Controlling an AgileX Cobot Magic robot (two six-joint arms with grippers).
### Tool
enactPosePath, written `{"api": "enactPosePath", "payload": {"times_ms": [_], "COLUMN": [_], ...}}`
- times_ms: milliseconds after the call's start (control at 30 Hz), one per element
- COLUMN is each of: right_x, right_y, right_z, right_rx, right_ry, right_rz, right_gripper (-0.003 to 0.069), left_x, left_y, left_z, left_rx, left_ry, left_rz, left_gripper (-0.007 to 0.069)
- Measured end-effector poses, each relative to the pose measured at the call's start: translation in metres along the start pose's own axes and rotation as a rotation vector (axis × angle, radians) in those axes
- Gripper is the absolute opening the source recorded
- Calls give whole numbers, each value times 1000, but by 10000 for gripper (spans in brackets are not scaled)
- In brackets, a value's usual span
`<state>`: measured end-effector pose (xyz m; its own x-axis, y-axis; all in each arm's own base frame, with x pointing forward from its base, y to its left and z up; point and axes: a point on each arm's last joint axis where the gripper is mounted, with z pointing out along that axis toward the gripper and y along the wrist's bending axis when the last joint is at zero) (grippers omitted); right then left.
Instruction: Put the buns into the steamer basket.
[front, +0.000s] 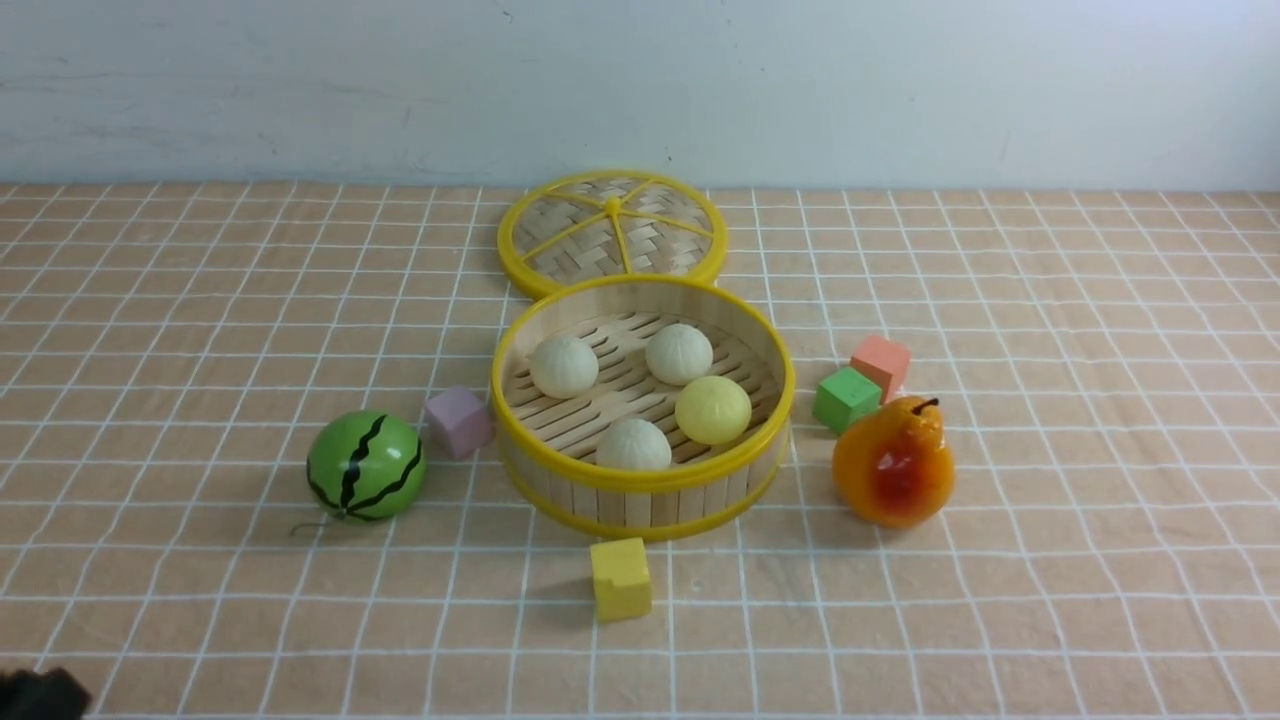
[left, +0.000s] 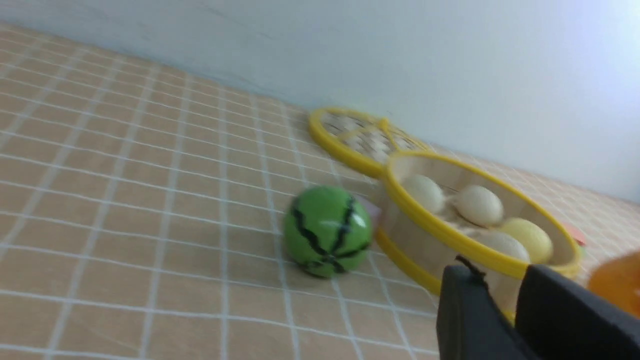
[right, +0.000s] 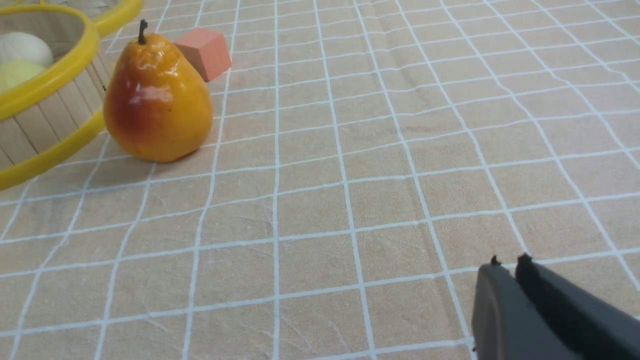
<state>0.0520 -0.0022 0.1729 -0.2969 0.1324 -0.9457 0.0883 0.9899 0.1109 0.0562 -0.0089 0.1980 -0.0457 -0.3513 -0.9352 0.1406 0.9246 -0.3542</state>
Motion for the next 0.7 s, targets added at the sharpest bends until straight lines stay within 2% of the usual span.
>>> {"api": "enactPosePath", "payload": {"times_ms": [100,267,700], "right_x": [0,0,0], "right_y": [0,0,0], "right_z": [0,0,0], "right_rx": [0,0,0], "right_ry": [0,0,0], "right_rz": [0,0,3], "right_gripper": [48,58,67], "left_x": [2,24,26], "left_y": [5,11,11], "left_z": [0,-4,-4], "left_rx": [-86,-170,-170], "left_ry": [6,247,273], "left_rz": [-44,-39,-58], "left_gripper": [123,-13,-13]}}
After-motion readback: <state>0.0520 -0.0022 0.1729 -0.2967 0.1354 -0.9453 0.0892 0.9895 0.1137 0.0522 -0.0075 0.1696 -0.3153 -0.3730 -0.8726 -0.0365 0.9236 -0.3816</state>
